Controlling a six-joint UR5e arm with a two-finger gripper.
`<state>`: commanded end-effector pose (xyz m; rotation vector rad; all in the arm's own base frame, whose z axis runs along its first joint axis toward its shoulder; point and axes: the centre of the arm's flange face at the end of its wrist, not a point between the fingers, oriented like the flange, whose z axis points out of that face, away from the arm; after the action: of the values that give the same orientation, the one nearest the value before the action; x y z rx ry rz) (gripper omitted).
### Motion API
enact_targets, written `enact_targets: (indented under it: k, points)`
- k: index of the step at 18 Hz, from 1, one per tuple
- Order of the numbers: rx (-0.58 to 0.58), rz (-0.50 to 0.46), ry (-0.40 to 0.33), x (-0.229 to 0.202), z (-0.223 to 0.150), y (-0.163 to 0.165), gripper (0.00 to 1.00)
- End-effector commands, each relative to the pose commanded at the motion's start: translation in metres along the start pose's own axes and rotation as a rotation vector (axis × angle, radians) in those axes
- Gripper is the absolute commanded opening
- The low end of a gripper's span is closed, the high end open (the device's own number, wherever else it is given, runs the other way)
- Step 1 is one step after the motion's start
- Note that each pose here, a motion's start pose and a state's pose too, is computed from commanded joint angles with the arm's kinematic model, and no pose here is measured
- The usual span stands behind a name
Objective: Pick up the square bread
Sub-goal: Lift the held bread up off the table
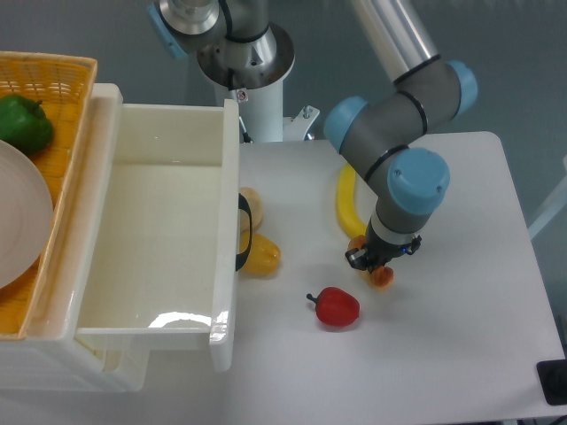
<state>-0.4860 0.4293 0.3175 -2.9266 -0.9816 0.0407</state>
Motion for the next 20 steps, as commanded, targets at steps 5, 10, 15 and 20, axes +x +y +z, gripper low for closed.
enact_targets:
  k: [5,10,15,20]
  points:
    - [0.071,0.104,-0.032,0.023,-0.046,-0.002,0.21]
    - [0.073,0.256,-0.113,0.045,-0.071,0.005,0.22]
    - [0.056,0.36,-0.118,0.048,-0.072,0.011,0.22]
    - [0.046,0.432,-0.118,0.054,-0.072,0.02,0.22]
